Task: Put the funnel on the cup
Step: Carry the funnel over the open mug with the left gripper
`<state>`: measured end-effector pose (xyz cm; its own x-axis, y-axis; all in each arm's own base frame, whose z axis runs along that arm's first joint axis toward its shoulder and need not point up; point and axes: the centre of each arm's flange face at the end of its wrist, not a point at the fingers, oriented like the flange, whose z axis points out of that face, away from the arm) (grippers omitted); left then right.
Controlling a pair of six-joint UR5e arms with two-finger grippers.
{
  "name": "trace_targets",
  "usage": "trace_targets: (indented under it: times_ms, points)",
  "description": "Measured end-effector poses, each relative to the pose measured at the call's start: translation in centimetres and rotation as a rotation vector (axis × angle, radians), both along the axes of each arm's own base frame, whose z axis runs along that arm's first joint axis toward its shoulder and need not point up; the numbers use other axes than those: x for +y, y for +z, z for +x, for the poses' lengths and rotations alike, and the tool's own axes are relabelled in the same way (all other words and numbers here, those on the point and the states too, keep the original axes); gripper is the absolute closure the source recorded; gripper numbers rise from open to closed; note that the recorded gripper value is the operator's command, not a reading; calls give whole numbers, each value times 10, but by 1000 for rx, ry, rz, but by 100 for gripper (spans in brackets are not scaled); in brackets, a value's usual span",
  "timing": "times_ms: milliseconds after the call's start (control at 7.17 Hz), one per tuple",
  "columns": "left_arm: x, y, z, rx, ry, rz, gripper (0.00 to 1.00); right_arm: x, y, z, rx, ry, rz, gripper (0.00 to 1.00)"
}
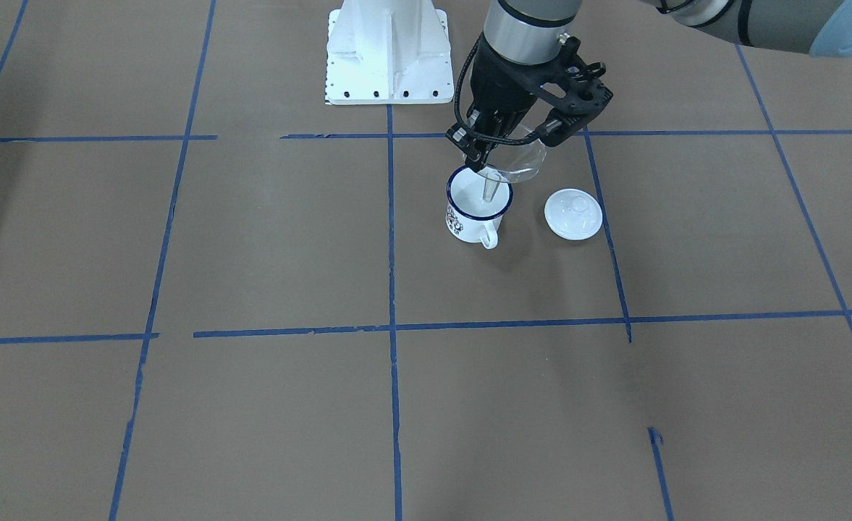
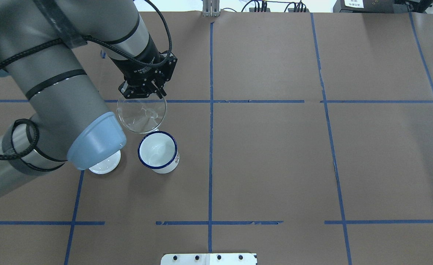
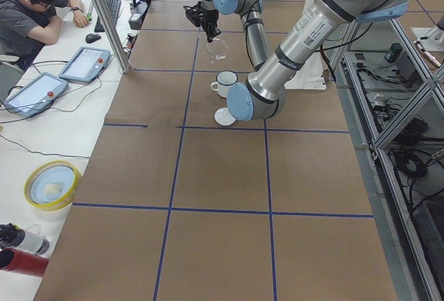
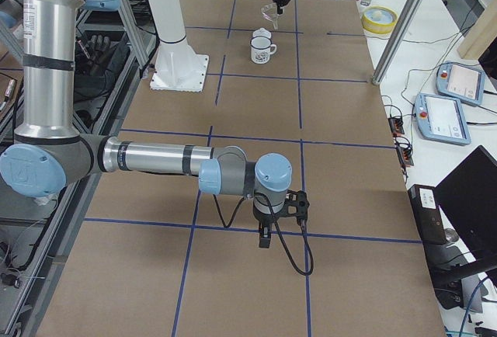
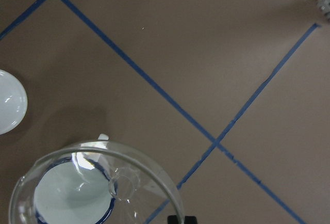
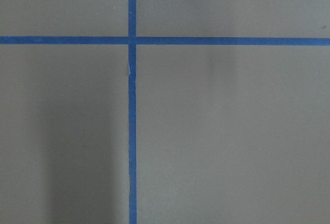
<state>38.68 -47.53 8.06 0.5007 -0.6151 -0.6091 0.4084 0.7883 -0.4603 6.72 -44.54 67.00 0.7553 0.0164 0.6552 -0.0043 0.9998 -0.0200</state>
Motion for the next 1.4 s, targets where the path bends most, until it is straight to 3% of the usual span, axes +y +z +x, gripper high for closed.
trace_targets:
  times_ms: [279, 698, 1395]
  points:
    - [-6, 8, 37, -79, 93, -21, 100, 0, 0, 0, 0, 0, 0, 0]
    - [13, 36, 81, -88, 181, 0, 100, 0, 0, 0, 0, 0, 0, 0]
    - [25, 78, 122, -85, 231, 14, 100, 0, 0, 0, 0, 0, 0, 0]
